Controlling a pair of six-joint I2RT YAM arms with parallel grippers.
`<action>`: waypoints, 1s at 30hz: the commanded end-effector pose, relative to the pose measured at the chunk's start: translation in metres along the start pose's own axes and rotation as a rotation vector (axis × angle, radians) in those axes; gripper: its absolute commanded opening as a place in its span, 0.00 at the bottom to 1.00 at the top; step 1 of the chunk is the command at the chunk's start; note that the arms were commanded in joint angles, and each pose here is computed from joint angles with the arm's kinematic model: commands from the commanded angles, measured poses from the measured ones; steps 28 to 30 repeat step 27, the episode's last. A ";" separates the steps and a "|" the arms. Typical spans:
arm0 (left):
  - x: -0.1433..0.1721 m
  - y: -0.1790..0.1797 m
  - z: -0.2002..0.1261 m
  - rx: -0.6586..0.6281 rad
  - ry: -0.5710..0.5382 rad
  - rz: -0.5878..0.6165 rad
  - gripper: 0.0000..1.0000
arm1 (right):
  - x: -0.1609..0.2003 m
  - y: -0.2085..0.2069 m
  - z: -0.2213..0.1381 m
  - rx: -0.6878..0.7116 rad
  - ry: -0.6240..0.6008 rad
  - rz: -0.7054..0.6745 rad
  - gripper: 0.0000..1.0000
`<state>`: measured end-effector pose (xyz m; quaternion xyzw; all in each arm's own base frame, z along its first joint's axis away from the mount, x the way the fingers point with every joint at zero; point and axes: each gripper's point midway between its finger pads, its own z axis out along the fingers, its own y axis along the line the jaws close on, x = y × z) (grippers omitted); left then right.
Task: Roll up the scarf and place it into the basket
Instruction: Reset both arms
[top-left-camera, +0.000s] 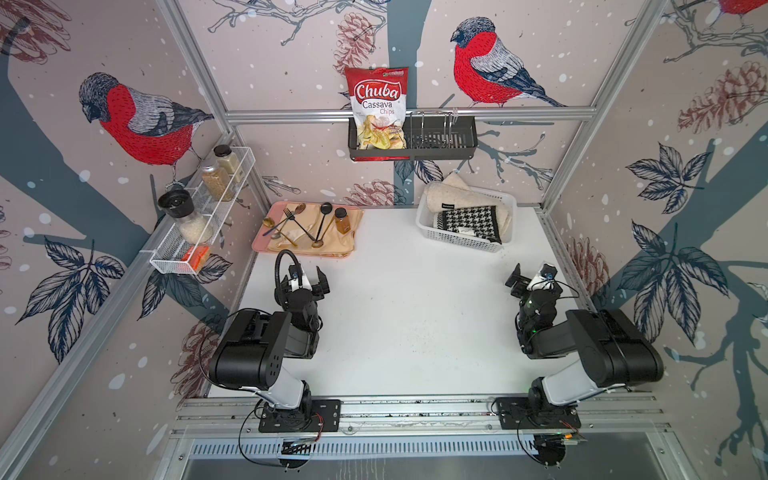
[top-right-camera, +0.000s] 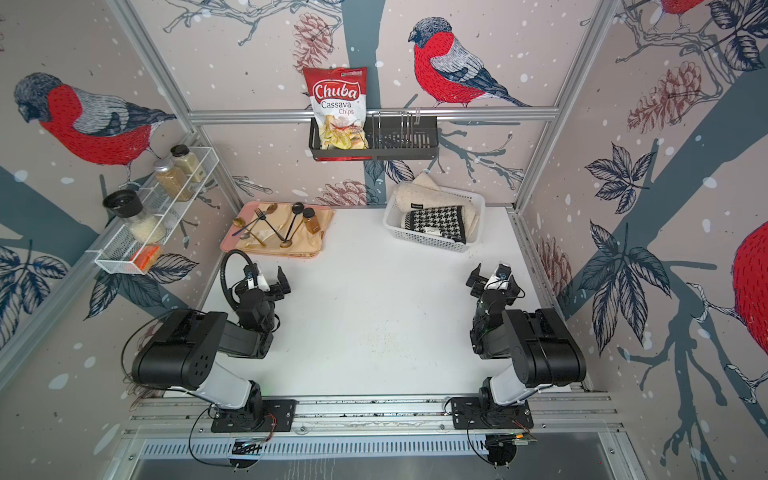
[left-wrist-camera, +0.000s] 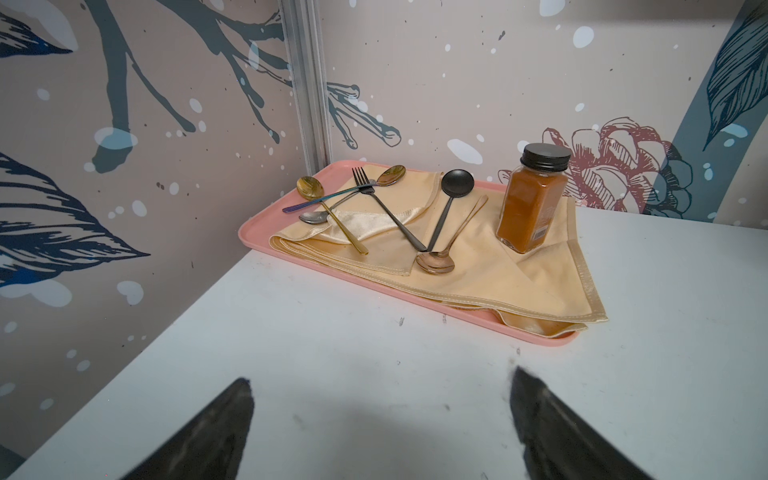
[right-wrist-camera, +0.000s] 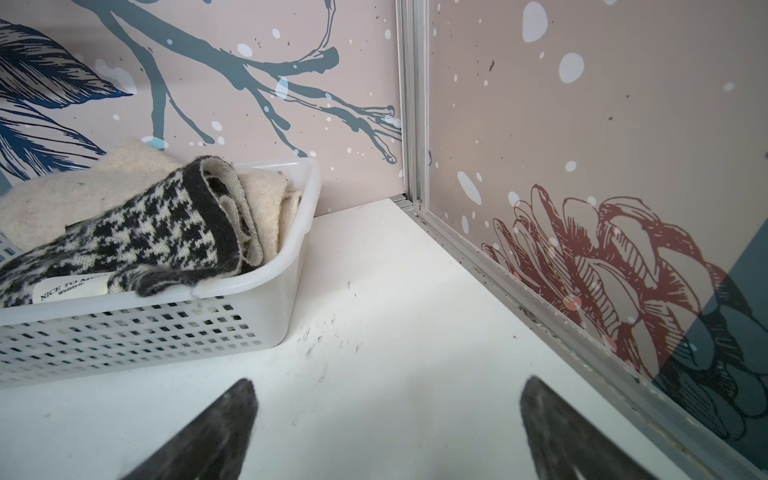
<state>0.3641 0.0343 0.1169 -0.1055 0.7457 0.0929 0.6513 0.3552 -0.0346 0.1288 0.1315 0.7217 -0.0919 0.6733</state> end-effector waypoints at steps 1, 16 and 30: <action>-0.017 0.001 0.000 -0.008 -0.068 -0.008 0.98 | -0.008 -0.001 0.000 0.009 -0.033 0.008 1.00; -0.017 0.001 0.000 -0.007 -0.068 -0.008 0.98 | -0.007 0.000 0.000 0.007 -0.031 0.002 1.00; -0.017 0.001 0.000 -0.008 -0.068 -0.008 0.98 | -0.008 0.005 -0.001 -0.033 -0.035 -0.007 1.00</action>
